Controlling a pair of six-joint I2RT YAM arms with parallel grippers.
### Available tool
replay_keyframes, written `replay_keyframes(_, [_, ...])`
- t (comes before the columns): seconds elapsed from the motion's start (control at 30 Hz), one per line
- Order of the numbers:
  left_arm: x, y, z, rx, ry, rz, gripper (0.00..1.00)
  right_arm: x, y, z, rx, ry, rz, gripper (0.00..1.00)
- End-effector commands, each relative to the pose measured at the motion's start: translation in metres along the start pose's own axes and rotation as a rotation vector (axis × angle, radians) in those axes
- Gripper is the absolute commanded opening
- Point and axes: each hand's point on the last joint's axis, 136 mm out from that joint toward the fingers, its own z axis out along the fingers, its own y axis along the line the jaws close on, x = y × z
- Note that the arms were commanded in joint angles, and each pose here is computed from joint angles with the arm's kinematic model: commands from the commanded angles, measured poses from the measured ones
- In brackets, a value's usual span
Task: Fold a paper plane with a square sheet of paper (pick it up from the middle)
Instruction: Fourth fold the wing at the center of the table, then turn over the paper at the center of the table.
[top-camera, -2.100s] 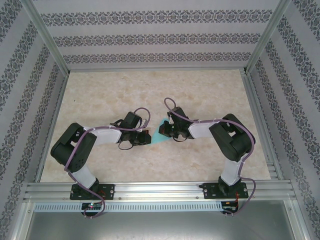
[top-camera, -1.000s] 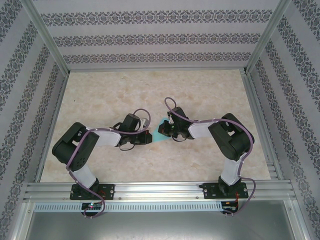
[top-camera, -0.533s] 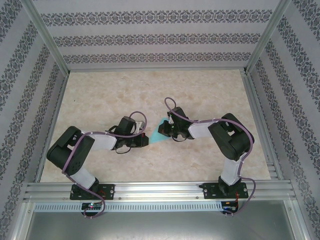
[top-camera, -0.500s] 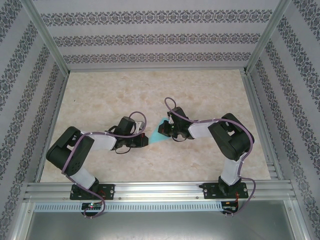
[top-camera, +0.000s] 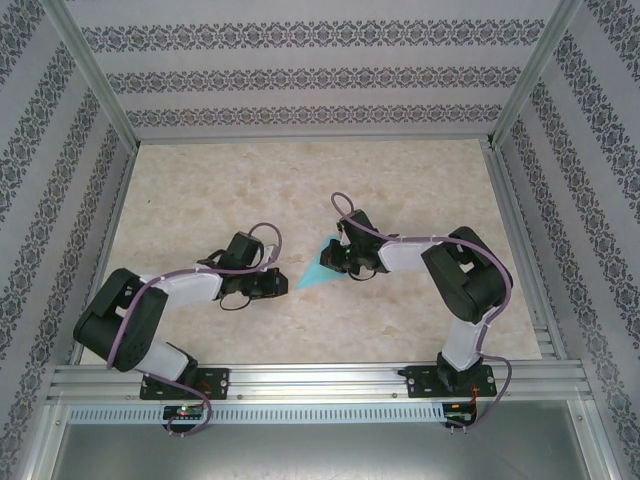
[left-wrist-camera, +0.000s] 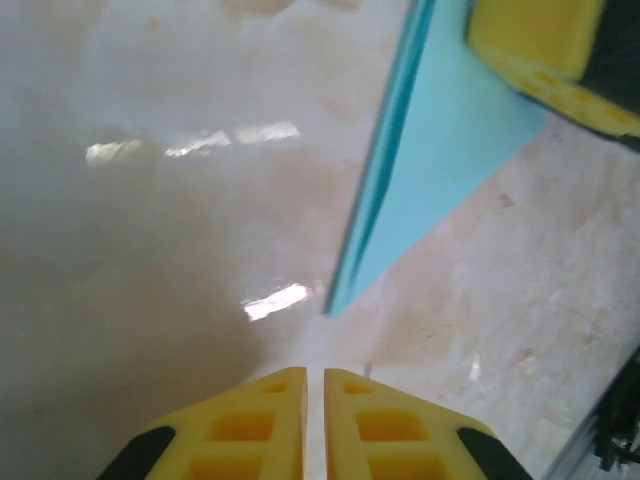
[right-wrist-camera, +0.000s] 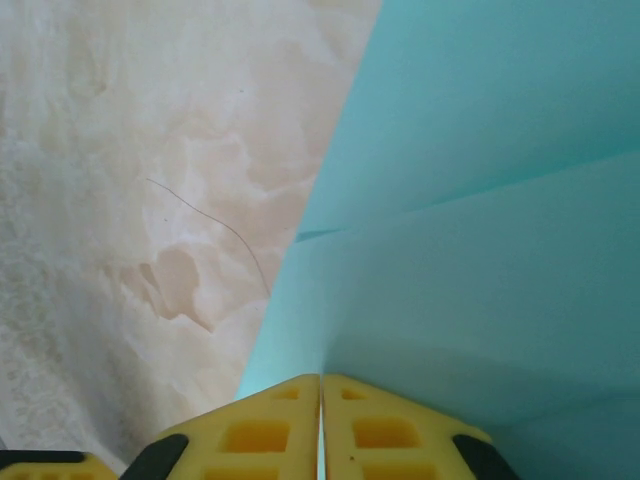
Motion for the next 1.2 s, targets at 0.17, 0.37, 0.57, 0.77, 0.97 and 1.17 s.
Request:
replay_keyframes(0.17, [-0.044,-0.039,-0.011,0.055,-0.094,0.068,0.33,-0.025,0.009,-0.065,0.092,-0.176,0.038,0.36])
replay_keyframes(0.37, [-0.055,-0.052,0.014,0.084,-0.061,0.089,0.36,-0.021,-0.017,-0.084,0.166,-0.260,0.163,0.51])
replay_keyframes(0.57, [-0.065,-0.048,0.030,0.052,-0.066,0.081,0.37,-0.019,-0.015,-0.063,0.104,-0.222,0.261,0.51])
replay_keyframes(0.77, [-0.070,-0.040,0.040,0.017,-0.066,0.062,0.38,-0.027,-0.006,-0.046,0.066,-0.208,0.313,0.51])
replay_keyframes(0.97, [-0.069,-0.037,0.047,0.023,-0.050,0.049,0.39,-0.026,-0.007,-0.031,0.060,-0.181,0.338,0.50])
replay_keyframes(1.17, [-0.067,-0.038,0.050,0.039,-0.037,0.041,0.40,-0.025,-0.002,-0.020,0.013,-0.160,0.342,0.49])
